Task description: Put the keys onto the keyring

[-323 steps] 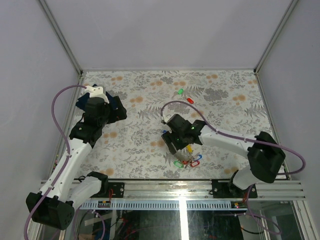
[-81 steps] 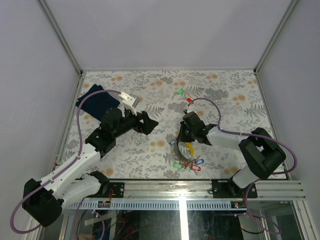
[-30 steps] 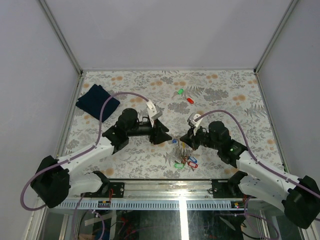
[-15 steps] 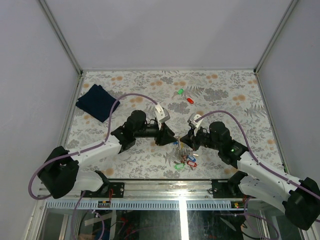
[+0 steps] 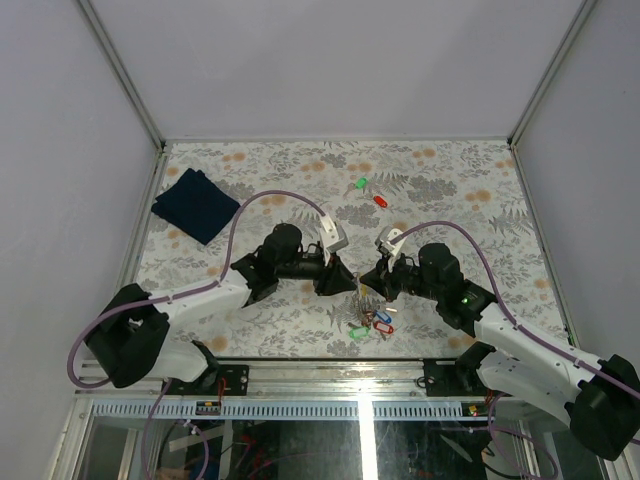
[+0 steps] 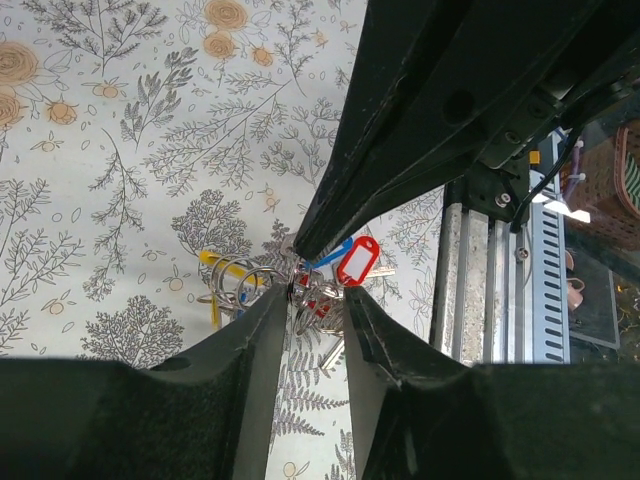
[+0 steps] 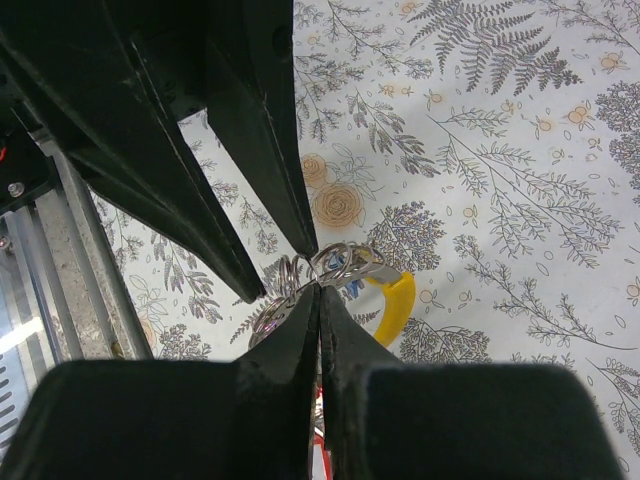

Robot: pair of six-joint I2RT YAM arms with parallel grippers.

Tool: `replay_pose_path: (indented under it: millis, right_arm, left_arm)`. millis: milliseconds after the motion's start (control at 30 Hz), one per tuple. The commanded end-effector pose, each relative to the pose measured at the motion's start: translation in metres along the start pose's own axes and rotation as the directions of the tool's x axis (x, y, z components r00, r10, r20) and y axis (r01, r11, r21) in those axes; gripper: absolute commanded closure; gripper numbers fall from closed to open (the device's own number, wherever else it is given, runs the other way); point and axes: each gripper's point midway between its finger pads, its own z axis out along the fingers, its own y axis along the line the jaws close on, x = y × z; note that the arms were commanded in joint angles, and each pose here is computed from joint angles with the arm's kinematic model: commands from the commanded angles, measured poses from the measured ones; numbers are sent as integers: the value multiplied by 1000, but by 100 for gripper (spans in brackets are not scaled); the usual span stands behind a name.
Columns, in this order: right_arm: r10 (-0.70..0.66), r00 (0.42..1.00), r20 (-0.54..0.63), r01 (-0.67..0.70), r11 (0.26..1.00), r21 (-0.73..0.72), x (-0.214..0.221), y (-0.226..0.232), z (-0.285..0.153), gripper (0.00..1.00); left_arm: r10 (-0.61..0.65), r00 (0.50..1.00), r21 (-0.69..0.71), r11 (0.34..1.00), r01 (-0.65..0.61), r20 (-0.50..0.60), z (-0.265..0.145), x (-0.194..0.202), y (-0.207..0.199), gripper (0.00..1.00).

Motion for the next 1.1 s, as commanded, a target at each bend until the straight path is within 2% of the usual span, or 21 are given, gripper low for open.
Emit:
replay_pose_path:
  millis: [0,200,467,700,800,900,933,1067]
  right_arm:
    - [-43,994,101,47,998,-36,-34,9,-3,100]
    - [-40,994,100,45,998,-44,-33,10,-2,100]
    - [-38,994,103,43,998,-45,-34,11,-2,100]
    - [-45,992,119,50,998,-40,-40,11,-5,100]
    - [-52,989,142,55,998,-22,-48,11,-11,90]
    - [-60,979,196,61,998,2,-64,12,-23,70]
    - [-61,974,217,61,998,9,-70,12,-27,65]
    - [-71,955,288,64,997,35,-89,15,-42,59]
  left_arm:
    - [84,995,34,996,-86,59,8,-21,-4,71]
    - [84,995,40,995,-86,46,11,-19,-3,81]
    - [96,994,68,993,-98,43,12,-20,-7,100]
    - [135,989,84,987,-139,53,7,-23,-13,100]
    - [181,981,91,978,-187,65,1,-24,-18,100]
    - [248,964,99,961,-257,92,-9,-32,-27,100]
    - [269,959,109,954,-278,93,-12,-33,-30,100]
    - [381,917,181,900,-396,113,-27,-35,-51,100]
